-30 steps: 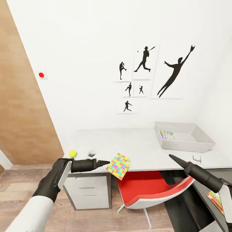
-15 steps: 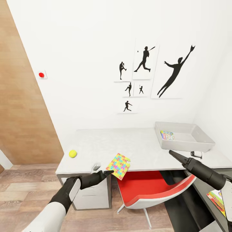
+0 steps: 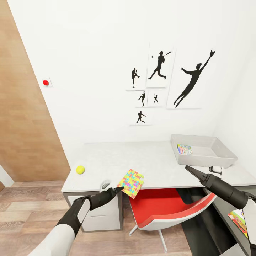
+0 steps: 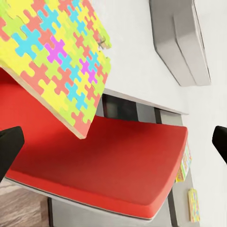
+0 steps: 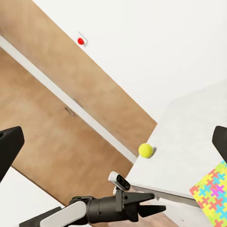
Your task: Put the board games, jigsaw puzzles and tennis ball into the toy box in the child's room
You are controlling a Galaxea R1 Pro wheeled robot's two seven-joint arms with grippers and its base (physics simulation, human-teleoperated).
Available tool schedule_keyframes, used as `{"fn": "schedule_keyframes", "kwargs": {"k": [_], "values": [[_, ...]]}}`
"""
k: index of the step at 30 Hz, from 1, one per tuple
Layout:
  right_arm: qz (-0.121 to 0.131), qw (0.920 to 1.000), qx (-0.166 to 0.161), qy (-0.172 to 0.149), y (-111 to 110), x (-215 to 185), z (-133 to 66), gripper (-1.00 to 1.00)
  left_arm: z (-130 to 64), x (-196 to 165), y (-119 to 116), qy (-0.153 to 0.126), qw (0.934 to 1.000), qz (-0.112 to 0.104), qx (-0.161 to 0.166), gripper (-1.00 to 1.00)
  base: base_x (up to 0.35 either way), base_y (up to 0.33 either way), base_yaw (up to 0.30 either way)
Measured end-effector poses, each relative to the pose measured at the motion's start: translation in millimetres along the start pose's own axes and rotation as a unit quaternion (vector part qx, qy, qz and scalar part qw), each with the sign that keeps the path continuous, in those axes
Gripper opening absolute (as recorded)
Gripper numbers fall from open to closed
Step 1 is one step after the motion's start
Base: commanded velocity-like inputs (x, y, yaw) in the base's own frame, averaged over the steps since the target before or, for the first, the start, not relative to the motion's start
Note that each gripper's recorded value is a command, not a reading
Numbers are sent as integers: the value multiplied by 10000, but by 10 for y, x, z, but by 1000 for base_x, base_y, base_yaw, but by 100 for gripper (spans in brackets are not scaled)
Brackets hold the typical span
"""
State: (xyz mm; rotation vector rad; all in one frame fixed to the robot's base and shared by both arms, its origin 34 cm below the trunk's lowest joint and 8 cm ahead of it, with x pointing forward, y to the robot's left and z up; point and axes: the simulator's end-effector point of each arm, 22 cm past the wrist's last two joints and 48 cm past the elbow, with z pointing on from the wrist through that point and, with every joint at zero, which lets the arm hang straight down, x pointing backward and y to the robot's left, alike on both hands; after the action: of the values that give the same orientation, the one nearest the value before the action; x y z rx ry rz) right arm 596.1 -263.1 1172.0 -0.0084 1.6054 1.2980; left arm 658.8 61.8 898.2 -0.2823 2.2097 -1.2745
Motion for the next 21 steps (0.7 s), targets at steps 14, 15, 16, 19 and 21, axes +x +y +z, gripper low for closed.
{"fn": "schedule_keyframes", "kwargs": {"k": [14, 15, 16, 19, 21], "values": [[-13, 10000, 12, -10, -65, 17, 16, 100, 6, -61, 88, -103, 9999, -119, -17, 100, 0, 0, 0], [-12, 10000, 11, -11, -71, 19, 18, 100, 6, -69, 99, -118, 9998, -134, -17, 100, 0, 0, 0], [-11, 10000, 10, -11, -78, 22, 19, 100, 2, -86, 114, -152, 9997, -167, -18, 100, 0, 0, 0], [-11, 10000, 7, -10, -98, 31, 25, 100, -2, -118, 153, -209, 9995, -223, -22, 100, 0, 0, 0], [-7, 10000, 1, -5, -108, 38, 30, 100, -7, -136, 179, -233, 9994, -247, -24, 100, 0, 0, 0]]}}
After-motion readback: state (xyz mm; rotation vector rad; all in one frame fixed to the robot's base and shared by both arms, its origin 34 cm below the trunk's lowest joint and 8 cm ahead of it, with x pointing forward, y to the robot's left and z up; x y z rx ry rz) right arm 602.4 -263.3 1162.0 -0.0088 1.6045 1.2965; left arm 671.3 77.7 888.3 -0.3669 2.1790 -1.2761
